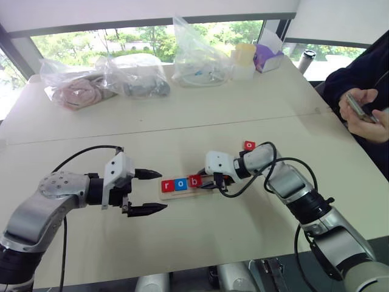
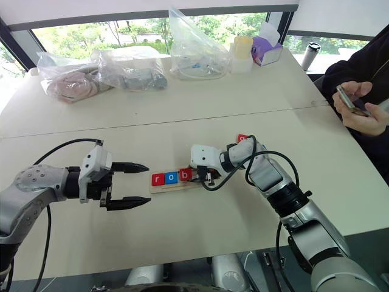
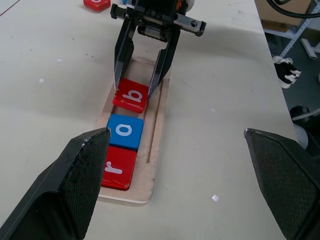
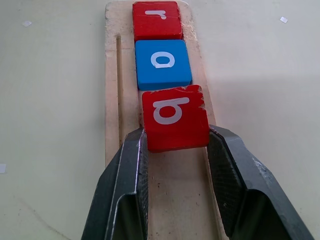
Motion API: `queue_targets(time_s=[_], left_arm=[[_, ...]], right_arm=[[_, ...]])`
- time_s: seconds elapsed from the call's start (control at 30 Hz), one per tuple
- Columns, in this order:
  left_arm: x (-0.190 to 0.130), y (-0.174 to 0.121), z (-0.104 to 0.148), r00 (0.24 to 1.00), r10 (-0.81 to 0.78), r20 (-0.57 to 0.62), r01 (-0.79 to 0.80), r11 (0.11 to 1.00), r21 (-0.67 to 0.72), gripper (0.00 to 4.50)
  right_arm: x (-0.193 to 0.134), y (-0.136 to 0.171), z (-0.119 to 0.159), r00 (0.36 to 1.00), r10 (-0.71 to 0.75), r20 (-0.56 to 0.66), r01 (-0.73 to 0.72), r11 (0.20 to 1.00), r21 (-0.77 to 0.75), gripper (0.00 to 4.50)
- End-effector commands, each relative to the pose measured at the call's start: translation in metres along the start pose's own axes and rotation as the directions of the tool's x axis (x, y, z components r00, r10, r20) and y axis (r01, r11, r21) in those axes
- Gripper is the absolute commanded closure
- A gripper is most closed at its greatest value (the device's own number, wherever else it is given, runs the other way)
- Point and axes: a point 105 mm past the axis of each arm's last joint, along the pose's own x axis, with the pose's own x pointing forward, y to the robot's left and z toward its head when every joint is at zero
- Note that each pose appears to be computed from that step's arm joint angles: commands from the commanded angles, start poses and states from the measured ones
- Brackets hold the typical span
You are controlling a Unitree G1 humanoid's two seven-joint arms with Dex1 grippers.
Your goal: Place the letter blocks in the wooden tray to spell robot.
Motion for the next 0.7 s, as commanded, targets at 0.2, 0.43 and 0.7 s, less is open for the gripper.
queue_targets(time_s=[0.2, 0.43, 0.7], left_arm=[[0.001, 0.000, 0.007, 1.000, 0.000, 0.014, 0.000, 0.999, 0.041, 0.00], [0.003, 0.001, 0.007, 1.000, 0.001, 0.019, -0.002, 0.999, 0.041, 0.00], [0.005, 0.001, 0.007, 1.000, 0.004, 0.021, -0.005, 0.999, 0.040, 0.00]], right_arm=[[0.002, 0.001, 0.015, 0.999, 0.020, 0.032, -0.019, 0.999, -0.035, 2.90], [0.002, 0.003, 0.018, 0.999, 0.033, 0.035, -0.031, 0.999, -0.041, 0.03], [-0.008, -0.013, 0.028, 0.996, -0.058, 0.066, 0.061, 0.997, -0.053, 0.03]])
